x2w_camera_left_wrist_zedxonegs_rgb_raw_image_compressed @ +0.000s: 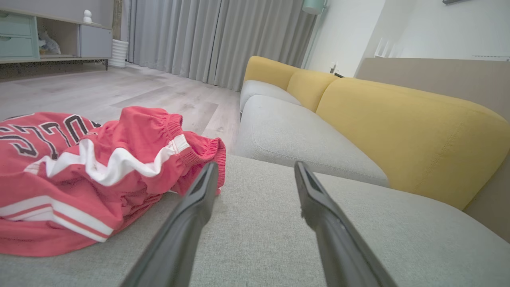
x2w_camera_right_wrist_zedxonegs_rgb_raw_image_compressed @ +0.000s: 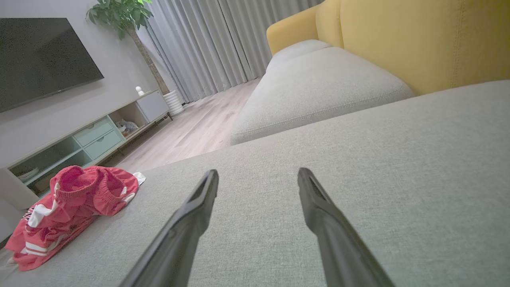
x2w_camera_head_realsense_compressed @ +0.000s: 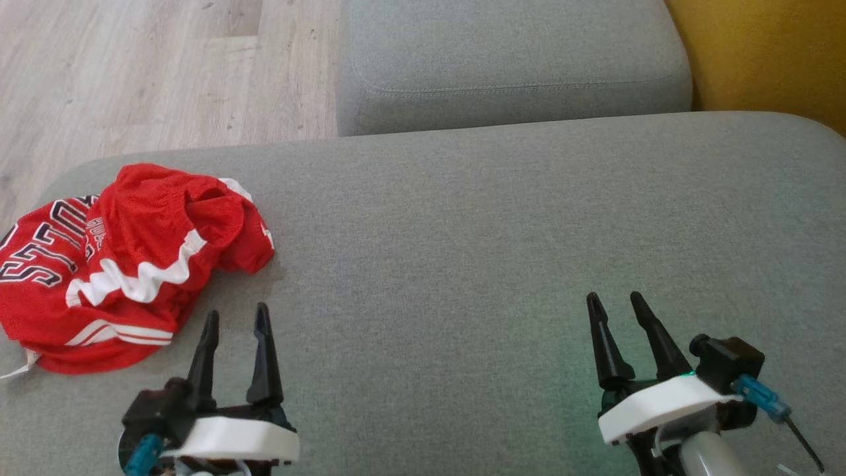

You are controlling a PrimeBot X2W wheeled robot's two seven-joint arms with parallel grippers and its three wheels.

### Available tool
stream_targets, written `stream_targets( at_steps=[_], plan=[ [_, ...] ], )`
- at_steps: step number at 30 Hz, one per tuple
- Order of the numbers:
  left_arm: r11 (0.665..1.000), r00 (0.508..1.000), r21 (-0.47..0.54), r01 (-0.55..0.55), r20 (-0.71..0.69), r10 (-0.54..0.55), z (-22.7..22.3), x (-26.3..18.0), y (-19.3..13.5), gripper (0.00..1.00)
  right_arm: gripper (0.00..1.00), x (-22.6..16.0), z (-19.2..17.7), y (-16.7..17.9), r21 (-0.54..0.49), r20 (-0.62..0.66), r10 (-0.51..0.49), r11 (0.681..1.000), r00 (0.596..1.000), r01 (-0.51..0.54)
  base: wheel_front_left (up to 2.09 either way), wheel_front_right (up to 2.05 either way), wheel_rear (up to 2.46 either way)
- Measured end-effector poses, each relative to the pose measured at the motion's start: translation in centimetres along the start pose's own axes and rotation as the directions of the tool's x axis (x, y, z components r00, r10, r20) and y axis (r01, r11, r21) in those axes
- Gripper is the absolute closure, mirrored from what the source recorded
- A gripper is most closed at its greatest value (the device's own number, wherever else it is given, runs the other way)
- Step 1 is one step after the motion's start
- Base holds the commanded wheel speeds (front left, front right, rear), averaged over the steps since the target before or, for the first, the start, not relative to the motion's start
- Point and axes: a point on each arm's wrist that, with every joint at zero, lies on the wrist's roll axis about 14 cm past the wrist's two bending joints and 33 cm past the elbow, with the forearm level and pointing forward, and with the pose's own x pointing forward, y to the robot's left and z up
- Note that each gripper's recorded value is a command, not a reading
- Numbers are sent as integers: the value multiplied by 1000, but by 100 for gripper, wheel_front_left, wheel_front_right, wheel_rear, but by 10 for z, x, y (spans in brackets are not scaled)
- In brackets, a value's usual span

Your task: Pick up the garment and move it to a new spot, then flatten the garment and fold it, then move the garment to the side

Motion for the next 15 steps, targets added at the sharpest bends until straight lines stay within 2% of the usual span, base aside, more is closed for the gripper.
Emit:
stream_targets(
  at_steps=[15],
  plan=[
    [982,998,182,44,44,-52,7,0,-14,0,0,-1,13,-1,-196,47,19,981,999,-9,0,0,0]
  ],
)
